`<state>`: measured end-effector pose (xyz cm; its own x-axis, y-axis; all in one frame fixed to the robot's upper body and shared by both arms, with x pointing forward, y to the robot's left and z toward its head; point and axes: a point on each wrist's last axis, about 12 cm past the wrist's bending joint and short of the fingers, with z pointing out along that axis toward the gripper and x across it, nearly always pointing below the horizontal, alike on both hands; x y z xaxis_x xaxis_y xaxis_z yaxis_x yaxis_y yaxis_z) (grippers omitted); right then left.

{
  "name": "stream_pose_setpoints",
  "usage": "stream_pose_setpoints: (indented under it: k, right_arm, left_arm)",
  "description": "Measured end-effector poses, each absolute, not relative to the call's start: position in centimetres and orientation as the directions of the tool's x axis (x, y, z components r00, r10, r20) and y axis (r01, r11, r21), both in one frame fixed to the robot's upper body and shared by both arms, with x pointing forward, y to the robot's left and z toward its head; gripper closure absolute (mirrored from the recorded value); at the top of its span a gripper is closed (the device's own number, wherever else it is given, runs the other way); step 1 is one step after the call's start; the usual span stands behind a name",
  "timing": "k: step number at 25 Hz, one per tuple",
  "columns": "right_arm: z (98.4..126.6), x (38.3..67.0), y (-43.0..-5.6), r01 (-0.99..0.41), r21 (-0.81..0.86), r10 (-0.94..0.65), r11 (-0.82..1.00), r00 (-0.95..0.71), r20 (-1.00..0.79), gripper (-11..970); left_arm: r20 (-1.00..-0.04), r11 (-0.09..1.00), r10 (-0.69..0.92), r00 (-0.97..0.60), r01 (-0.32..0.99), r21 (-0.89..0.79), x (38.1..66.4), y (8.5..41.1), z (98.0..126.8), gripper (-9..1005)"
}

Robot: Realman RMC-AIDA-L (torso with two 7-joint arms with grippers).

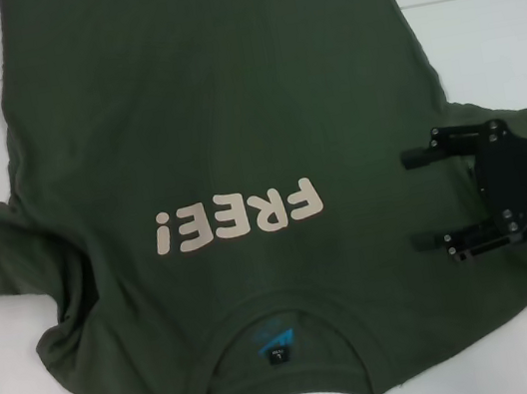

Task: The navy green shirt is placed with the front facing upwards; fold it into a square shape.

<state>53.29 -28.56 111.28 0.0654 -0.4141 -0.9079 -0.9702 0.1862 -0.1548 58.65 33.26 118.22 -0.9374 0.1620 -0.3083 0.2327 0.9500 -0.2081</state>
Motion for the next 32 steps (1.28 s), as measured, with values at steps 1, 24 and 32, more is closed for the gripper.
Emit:
stream_pose_setpoints:
  k: [1,24,32]
  right_arm:
    - [111.2,53.2,-28.7,-0.969,-0.154,-0.41,0.193,0.063,-0.91,44]
    - [110.8,52.6,-29.5,-0.959,-0.128,-0.366,0.252,0.028,-0.93,44]
    - [110.6,52.5,-29.7,-0.957,-0.124,-0.362,0.261,0.022,-0.932,44]
  left_arm:
    - [-0.308,0.95,0.162,-0.937,0.233,-0.208,58.7,33.3,118.2,972]
    - [-0.389,0.727,0.612,-0.688,0.684,-0.067,61.6,19.1,121.5,935]
    - [-0.346,0.662,0.711,-0.612,0.748,0.038,61.9,14.8,119.9,923]
